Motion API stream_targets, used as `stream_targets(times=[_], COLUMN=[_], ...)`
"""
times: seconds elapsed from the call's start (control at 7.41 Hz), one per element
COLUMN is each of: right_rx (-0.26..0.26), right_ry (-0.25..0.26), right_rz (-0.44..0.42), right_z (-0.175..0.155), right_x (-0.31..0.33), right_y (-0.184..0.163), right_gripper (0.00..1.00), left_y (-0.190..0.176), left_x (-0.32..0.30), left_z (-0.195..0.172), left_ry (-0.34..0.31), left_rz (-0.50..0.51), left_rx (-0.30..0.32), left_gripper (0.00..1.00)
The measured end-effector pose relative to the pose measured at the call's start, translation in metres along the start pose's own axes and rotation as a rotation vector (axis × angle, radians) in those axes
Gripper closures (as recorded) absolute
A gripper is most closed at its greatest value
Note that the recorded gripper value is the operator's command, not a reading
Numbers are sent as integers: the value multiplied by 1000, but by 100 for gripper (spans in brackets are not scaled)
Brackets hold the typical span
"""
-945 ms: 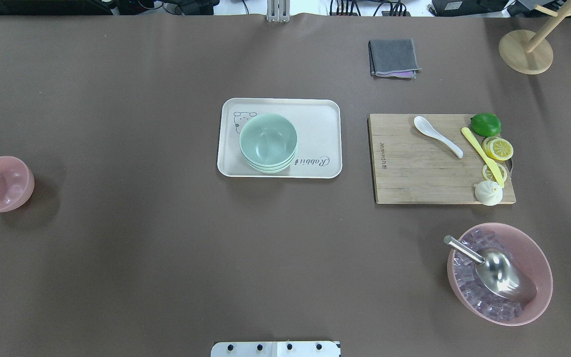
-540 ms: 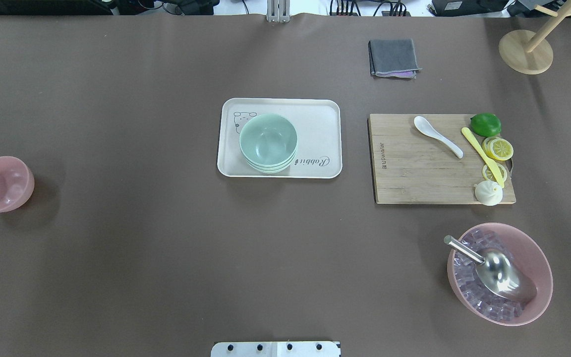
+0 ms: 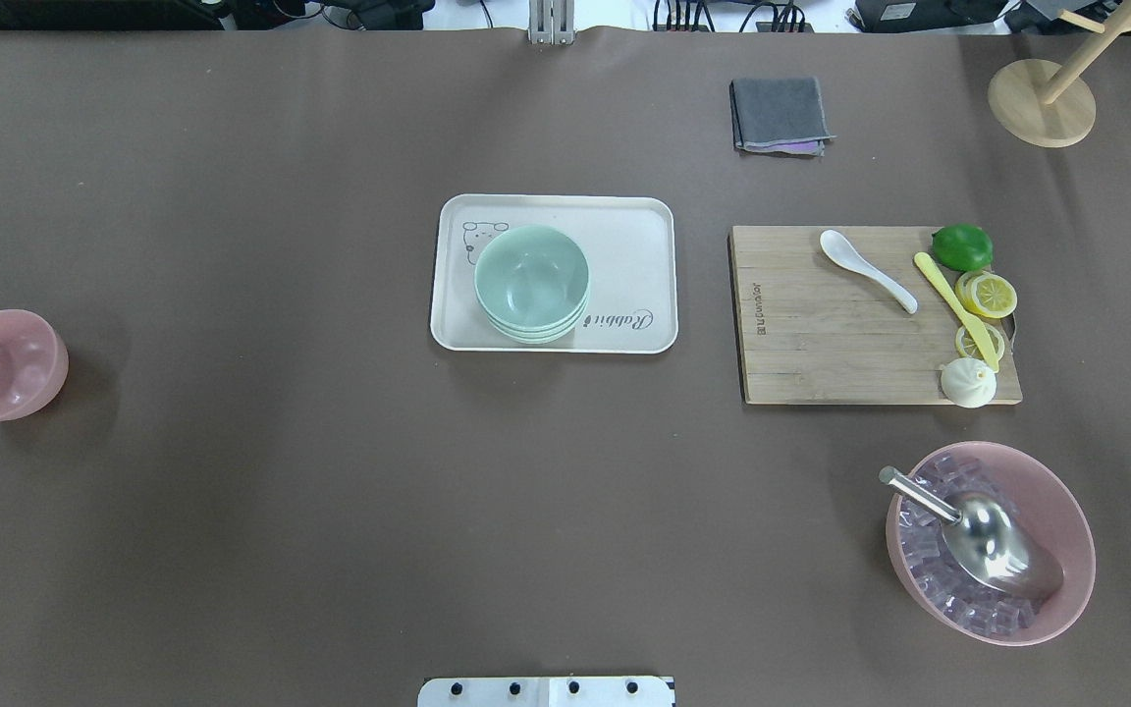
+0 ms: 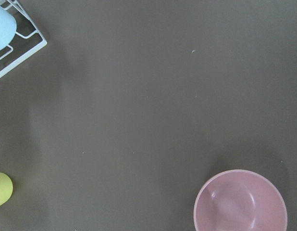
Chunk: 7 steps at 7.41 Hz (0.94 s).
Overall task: Stack pink bowl on green and place spoon
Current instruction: 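Reach the left gripper to the pink bowl and grasp its rim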
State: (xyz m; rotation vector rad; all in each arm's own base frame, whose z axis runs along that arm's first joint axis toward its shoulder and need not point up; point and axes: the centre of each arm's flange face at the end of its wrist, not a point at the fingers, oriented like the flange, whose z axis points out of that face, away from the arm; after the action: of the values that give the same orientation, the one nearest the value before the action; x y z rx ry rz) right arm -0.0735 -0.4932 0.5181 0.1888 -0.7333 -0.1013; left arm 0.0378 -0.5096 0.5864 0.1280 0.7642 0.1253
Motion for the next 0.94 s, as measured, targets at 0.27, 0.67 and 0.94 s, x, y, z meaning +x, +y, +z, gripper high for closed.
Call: stream_targets(times=[0.27,0.67,0.94], right_rx=[-16,-18,-19], right_ry=[3,2,2], right_rz=[-3,-4,-4], right_z=[9,10,10], right_x=[-7,-9,-9], right_y=[2,2,2], right_gripper=[0,0,0], left_y=[3,13,20], left_x=[-7,11,25], left_z=[58,106,118], left_ry=[29,69,91], left_rz=[30,90,135], left_rx=[14,10,4], left_gripper=[3,23,79])
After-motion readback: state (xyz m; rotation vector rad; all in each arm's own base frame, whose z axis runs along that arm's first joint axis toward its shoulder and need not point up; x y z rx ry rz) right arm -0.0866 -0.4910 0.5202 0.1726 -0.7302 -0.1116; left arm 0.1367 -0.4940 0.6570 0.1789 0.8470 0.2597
